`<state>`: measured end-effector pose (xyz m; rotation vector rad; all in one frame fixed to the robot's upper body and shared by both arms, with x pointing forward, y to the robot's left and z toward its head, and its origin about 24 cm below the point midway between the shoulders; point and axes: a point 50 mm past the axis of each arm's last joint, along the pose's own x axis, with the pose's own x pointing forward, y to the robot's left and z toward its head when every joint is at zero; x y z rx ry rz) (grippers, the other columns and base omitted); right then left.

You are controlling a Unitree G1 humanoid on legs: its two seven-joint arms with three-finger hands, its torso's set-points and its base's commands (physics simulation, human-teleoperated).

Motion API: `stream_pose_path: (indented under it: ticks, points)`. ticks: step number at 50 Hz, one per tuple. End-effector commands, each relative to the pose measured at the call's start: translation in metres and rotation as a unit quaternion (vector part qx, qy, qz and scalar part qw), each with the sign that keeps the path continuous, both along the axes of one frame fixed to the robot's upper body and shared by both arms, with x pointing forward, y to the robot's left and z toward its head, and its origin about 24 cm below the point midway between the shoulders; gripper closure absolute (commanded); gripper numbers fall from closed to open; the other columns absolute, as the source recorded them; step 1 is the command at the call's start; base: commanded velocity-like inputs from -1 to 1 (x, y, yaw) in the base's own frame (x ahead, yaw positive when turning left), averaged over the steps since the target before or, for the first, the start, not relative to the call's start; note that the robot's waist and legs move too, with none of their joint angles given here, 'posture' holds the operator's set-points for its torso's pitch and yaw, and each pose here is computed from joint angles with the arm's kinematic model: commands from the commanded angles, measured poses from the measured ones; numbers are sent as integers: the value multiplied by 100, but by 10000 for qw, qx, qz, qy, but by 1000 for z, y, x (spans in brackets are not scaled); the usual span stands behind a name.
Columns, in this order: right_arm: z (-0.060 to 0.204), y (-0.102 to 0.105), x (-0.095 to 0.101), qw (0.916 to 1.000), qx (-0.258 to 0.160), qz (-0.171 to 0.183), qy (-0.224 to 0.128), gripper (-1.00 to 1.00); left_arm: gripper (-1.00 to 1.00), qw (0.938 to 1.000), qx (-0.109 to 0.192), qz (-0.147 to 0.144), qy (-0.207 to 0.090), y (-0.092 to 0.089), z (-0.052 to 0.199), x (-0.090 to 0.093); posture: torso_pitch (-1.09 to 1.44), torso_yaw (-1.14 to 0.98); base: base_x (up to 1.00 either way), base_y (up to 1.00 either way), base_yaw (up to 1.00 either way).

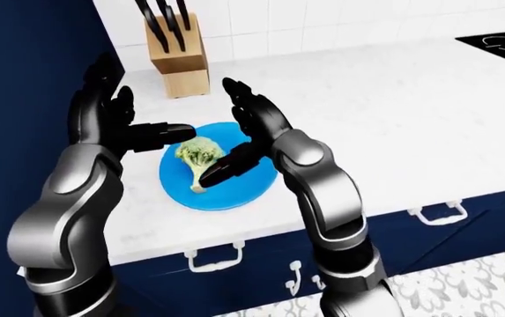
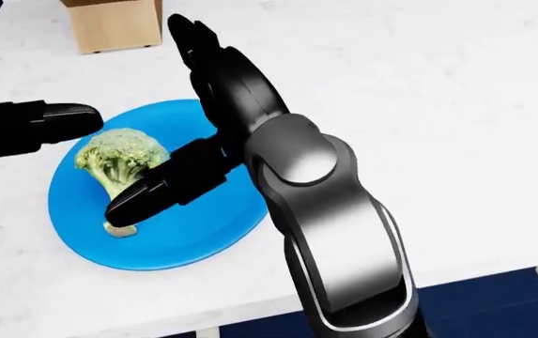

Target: Place the broccoli on the top rack of the oven.

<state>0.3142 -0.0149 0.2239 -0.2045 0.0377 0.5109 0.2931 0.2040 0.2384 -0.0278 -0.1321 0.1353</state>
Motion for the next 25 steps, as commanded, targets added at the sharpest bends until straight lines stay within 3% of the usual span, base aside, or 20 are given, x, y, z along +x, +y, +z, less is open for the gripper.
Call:
stream_pose_path:
  ticks: [1, 25]
  points:
    - [20, 4, -3, 9985, 138, 99, -524, -100, -100, 9990, 45, 17, -444, 1, 15, -4, 0, 0, 0, 0, 0]
    - [12, 29, 5, 9983, 247, 306, -421, -100, -100, 9991, 39, 7, -429, -1, 16, -6, 0, 0, 0, 0, 0]
